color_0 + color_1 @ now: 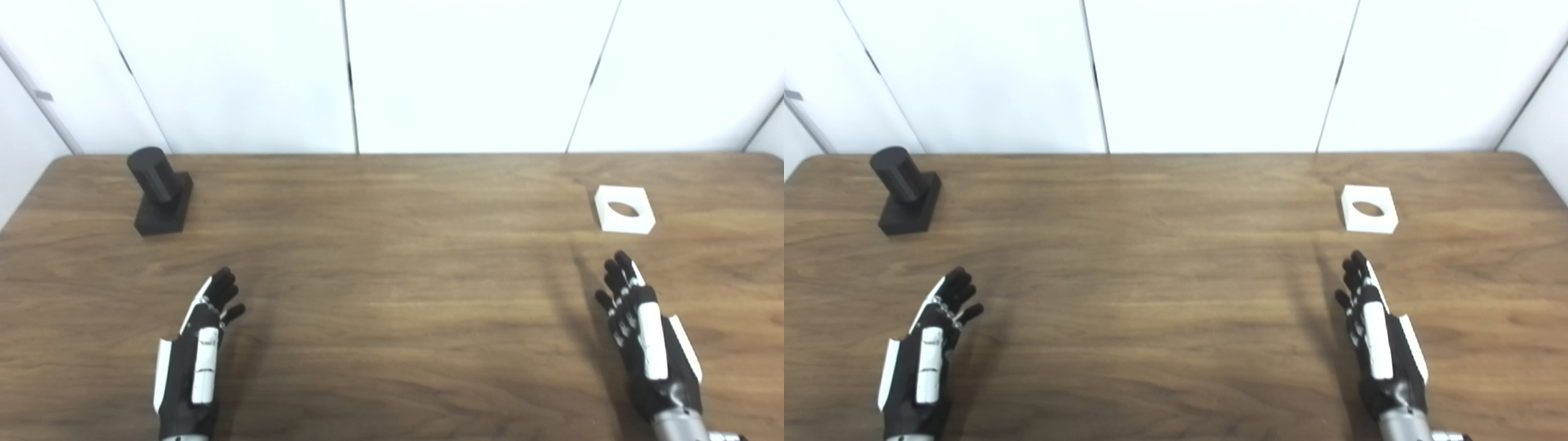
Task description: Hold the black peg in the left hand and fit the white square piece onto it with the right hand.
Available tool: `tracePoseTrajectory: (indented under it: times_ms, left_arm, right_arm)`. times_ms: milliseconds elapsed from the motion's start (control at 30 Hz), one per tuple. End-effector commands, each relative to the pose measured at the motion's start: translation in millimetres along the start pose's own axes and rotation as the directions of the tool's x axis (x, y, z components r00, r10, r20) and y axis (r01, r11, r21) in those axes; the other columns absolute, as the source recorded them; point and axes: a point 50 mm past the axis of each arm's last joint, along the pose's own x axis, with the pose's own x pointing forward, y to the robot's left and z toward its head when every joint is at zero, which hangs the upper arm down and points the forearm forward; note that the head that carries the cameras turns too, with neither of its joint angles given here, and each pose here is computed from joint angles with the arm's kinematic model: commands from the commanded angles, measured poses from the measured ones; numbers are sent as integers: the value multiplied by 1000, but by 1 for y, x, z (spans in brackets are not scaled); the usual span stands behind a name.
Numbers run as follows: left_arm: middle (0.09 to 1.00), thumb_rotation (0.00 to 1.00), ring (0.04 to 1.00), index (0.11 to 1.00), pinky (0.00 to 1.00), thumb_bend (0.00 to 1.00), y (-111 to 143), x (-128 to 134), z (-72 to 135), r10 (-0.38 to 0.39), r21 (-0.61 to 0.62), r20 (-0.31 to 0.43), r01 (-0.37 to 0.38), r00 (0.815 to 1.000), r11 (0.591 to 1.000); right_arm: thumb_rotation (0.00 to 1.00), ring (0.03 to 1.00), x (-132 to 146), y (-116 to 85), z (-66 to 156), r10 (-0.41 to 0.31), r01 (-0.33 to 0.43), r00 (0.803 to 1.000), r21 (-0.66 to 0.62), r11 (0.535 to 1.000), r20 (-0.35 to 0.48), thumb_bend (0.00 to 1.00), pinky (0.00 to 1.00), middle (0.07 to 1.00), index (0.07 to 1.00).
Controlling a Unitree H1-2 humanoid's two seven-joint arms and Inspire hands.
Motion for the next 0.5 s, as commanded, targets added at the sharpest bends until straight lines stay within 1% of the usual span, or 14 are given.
tracePoseTrajectory:
  times_ms: [0,200,333,400,467]
  left_arm:
    - [913,914,908,895,837,559,-17,-1,-7,42,-62,-12,-43,999,997]
    - [918,931,910,903,839,531,-17,-1,-8,30,-64,-9,-31,1000,997]
    - [920,941,909,906,836,531,-18,-2,-7,31,-71,-8,-32,999,997]
    - [917,926,907,903,838,540,-18,-2,-7,31,-71,-10,-32,999,997]
    - [917,933,906,905,835,542,-19,-3,-7,31,-55,-14,-32,999,998]
  right_arm:
    - [1000,1000,2,2,3,7,-8,999,16,1000,49,519,1000,983,988]
    - [1000,1000,1,3,4,5,-6,998,13,1000,56,515,1000,983,983]
    - [1000,1000,0,2,4,8,-9,998,14,1000,60,500,1000,984,983]
    - [1000,1000,0,2,4,5,-6,998,15,1000,61,498,1000,980,980]
    - [1000,1000,0,2,5,-1,0,999,14,1000,52,497,1000,977,980]
